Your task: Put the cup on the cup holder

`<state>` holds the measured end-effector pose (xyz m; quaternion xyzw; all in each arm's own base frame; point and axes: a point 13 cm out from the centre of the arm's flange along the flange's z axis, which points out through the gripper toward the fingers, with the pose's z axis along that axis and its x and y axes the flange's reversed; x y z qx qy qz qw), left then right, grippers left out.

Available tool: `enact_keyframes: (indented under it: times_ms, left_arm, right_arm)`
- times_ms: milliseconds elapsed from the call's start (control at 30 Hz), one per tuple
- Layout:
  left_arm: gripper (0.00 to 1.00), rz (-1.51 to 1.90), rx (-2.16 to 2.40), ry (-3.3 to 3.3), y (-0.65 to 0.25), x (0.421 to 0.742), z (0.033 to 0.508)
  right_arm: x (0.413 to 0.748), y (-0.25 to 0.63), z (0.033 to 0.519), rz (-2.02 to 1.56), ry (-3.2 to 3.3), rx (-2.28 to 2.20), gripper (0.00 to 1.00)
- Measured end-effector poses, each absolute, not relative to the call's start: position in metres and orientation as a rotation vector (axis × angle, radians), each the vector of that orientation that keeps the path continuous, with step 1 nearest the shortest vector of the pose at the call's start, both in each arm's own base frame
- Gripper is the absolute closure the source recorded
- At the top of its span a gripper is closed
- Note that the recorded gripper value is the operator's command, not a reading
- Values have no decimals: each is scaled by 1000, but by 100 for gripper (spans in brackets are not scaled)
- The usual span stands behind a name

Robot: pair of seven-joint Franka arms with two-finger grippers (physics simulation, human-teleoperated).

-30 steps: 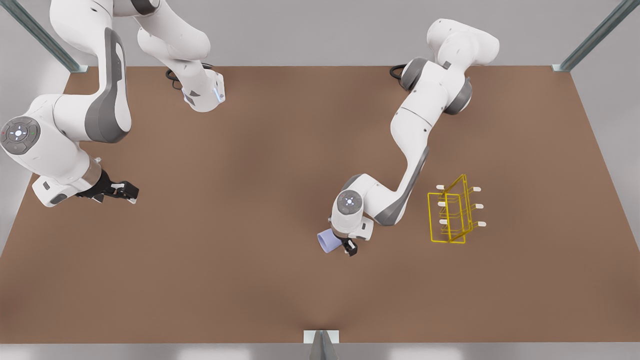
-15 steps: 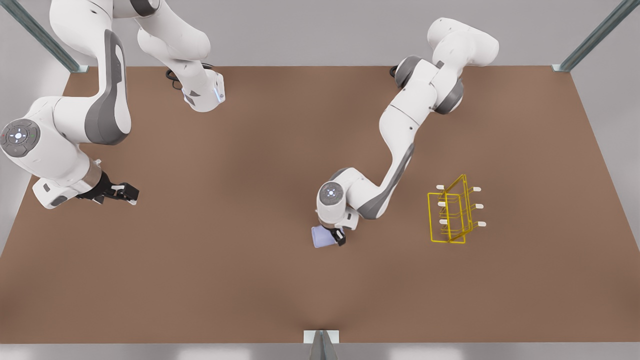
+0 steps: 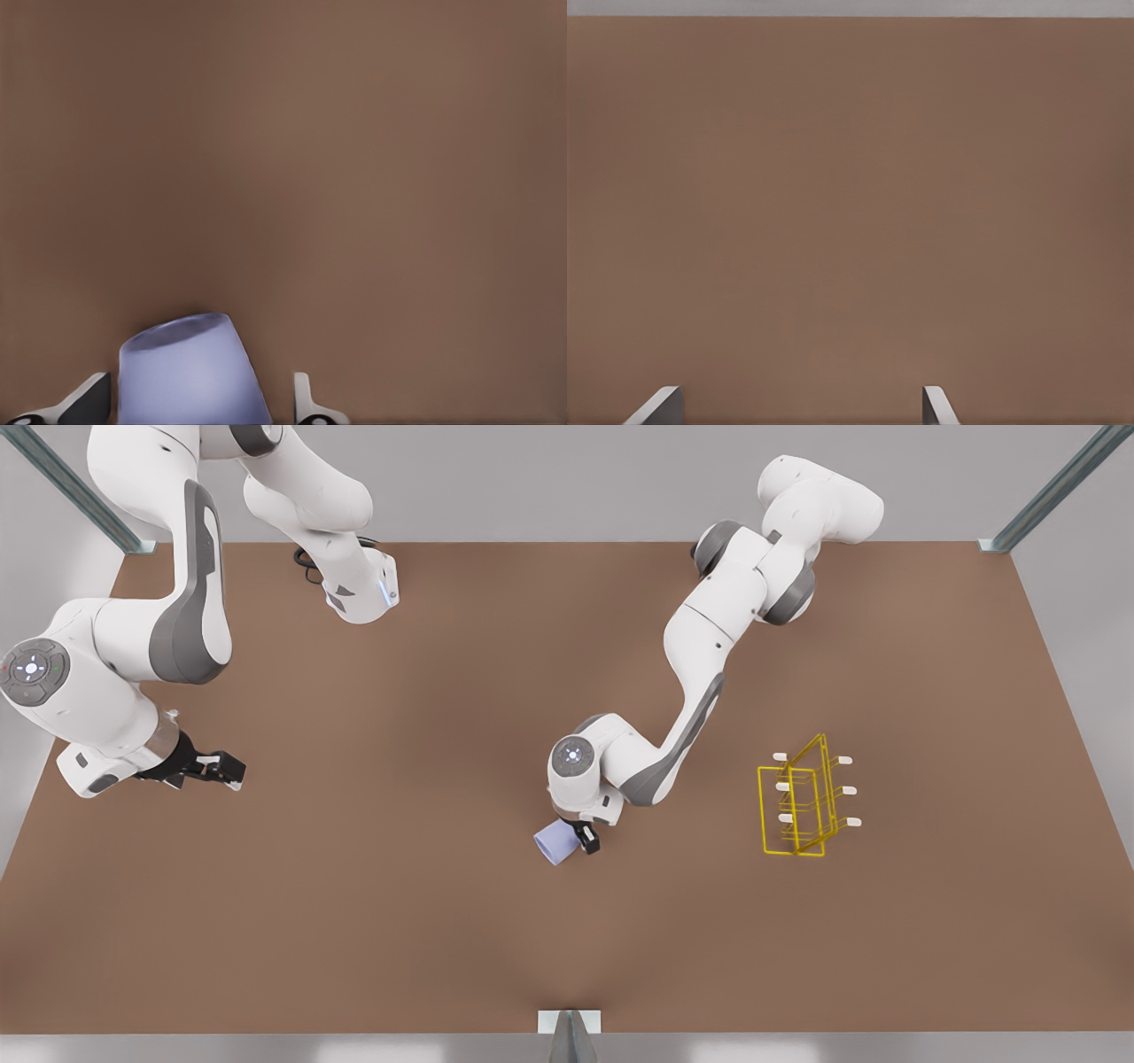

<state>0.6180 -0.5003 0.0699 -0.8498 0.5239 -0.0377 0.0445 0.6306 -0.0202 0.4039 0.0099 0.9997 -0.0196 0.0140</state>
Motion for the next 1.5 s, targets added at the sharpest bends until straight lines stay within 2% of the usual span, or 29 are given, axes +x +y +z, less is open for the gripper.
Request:
enact_keyframes:
  times_ms: [667,1000,1033,1267,1500]
  left_arm:
    - [0,-175,-2662,1546,-504,627,68]
    - [0,-168,-2664,1551,-504,625,46]
    - [25,-171,-2665,1550,-504,625,47]
    - [25,-188,-2673,1547,-506,628,57]
    - [24,-152,-2674,1514,-493,633,112]
  right_arm:
    - [630,-21,404,-65,3114,27,0]
    - [632,-21,404,-63,3112,26,0]
    - [632,-21,404,-63,3112,26,0]
    - [633,-21,403,-66,3113,25,0]
    - [634,-21,403,-69,3112,23,0]
